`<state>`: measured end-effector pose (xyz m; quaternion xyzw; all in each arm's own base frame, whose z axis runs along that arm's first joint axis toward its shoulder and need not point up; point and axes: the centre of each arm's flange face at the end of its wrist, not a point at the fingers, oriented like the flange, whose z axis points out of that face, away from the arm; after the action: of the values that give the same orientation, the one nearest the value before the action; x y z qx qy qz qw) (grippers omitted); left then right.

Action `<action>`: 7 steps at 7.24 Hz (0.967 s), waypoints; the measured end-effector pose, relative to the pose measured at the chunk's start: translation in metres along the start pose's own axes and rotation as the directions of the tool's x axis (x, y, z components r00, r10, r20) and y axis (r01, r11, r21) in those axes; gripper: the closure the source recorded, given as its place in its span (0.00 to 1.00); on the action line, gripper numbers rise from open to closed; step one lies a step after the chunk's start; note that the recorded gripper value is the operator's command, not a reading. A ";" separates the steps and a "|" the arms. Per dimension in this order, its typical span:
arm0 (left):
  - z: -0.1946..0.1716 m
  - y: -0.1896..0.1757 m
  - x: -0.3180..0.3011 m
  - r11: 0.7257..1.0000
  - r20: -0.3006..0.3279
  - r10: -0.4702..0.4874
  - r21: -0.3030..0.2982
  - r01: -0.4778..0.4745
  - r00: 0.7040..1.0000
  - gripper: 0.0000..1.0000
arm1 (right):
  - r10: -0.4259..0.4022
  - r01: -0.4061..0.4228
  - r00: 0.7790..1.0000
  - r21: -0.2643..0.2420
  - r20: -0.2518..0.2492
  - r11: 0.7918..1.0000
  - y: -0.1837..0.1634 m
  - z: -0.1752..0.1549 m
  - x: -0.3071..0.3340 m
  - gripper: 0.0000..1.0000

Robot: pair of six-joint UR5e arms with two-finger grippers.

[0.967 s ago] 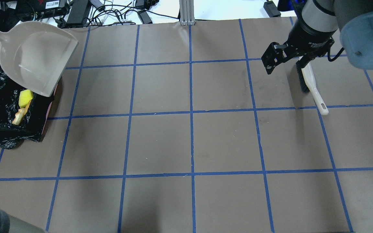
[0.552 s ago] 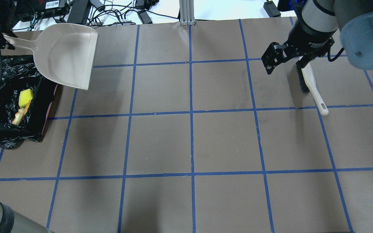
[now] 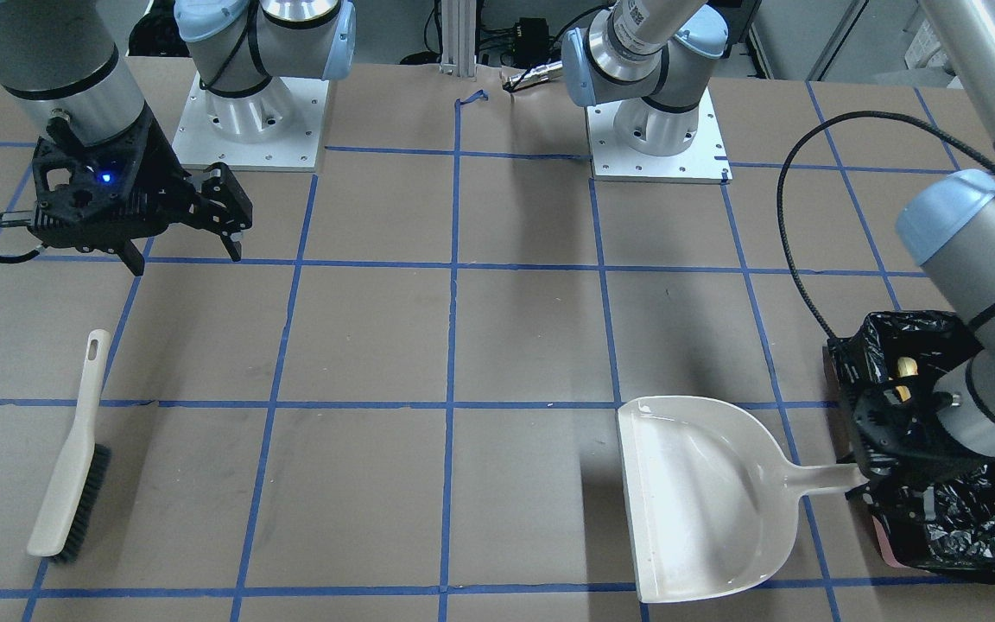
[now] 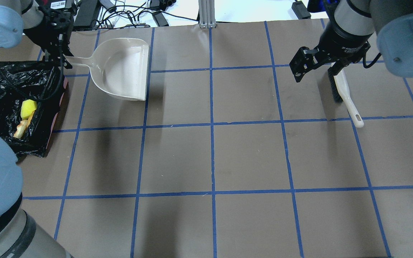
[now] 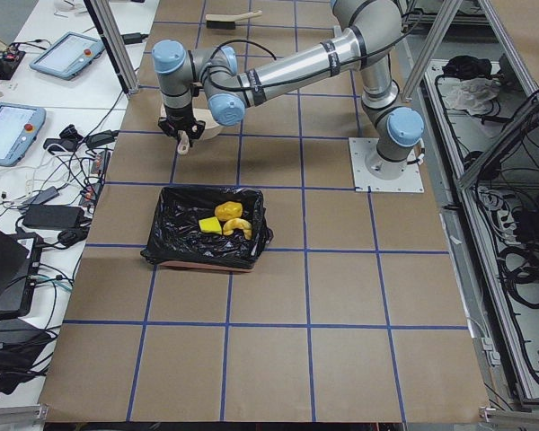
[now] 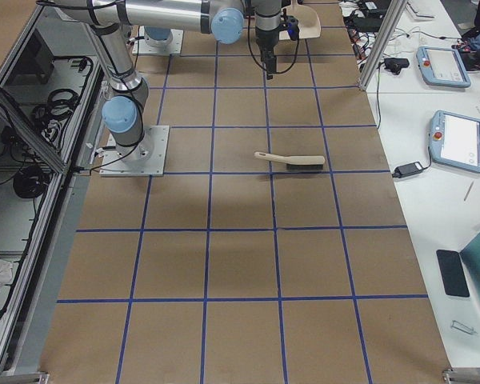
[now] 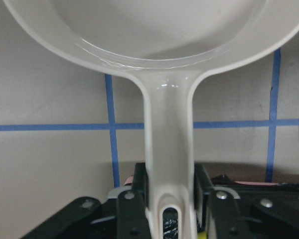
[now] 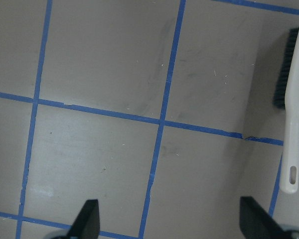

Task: Sweep and dump trash into bin
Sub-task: 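Bring the dustpan back from the bin with the left gripper, then lower the dustpan onto the table and open the left gripper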

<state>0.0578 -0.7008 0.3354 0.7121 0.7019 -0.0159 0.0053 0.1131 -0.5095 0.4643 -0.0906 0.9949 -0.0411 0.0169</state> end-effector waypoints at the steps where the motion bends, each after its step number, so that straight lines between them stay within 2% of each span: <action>1: 0.021 -0.009 -0.006 1.000 -0.028 -0.018 0.009 0.018 0.999 1.00 | 0.000 0.000 1.000 -0.002 0.000 1.000 0.000 0.001 0.000 0.00; 3: 0.053 -0.024 -0.012 1.000 -0.075 -0.017 0.011 0.018 0.997 1.00 | 0.000 0.000 1.000 -0.005 0.001 1.000 0.001 0.002 0.000 0.00; 7: 0.076 -0.041 -0.010 0.999 -0.108 0.043 0.012 -0.042 0.993 1.00 | 0.000 0.000 1.000 -0.005 0.001 1.000 0.001 0.003 0.000 0.00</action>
<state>0.0159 -0.7126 0.2607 0.7266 0.6858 0.0196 -0.0358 0.1131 -0.5088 0.4615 -0.0905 0.9950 -0.0383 0.0170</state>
